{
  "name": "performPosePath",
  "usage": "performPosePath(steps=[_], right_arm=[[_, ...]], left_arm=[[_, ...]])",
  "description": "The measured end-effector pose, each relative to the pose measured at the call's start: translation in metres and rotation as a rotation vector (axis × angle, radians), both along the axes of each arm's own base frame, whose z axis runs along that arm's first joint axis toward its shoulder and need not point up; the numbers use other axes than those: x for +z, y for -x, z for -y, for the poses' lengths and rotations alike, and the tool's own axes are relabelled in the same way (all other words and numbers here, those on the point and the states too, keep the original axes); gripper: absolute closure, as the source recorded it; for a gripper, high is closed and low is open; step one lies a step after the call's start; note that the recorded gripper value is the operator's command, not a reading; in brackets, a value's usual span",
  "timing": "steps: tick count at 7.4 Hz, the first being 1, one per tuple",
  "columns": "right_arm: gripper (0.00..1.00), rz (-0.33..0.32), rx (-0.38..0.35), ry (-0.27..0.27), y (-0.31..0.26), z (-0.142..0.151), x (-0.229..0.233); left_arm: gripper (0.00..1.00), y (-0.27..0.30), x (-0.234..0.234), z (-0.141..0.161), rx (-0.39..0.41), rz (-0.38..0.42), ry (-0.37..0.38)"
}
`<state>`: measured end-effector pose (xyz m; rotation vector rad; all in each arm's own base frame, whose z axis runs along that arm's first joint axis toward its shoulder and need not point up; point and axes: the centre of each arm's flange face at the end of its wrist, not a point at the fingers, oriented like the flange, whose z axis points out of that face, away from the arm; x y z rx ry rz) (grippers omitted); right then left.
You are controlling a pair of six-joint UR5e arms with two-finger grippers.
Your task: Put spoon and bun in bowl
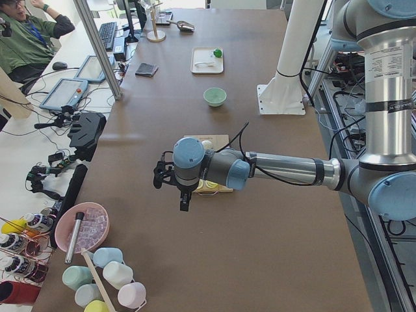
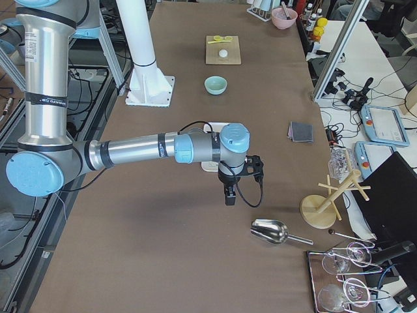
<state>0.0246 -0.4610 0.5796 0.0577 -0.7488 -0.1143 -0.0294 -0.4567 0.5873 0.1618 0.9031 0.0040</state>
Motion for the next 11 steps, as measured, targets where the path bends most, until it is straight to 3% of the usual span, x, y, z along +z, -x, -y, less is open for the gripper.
performPosePath(steps=[6, 7, 9, 10, 11], right_arm=[[0.00, 0.010, 0.032, -0.085, 0.000, 0.031, -0.052], [0.00, 0.017, 0.084, -0.089, -0.005, 0.038, -0.074], [0.00, 0.054, 0.249, -0.044, -0.011, 0.054, -0.125], [0.00, 0.070, 0.282, -0.052, -0.011, 0.058, -0.143], [0.00, 0.073, 0.260, -0.115, -0.011, 0.057, -0.149]], left_arm=[[0.02, 0.000, -0.025, 0.010, -0.002, -0.009, -0.130], [0.02, 0.000, -0.032, 0.015, -0.004, -0.011, -0.160], [0.02, 0.000, -0.036, 0.019, -0.008, -0.009, -0.223], [0.02, 0.001, -0.034, 0.020, -0.010, -0.008, -0.238], [0.02, 0.001, -0.037, 0.020, -0.010, -0.008, -0.256]])
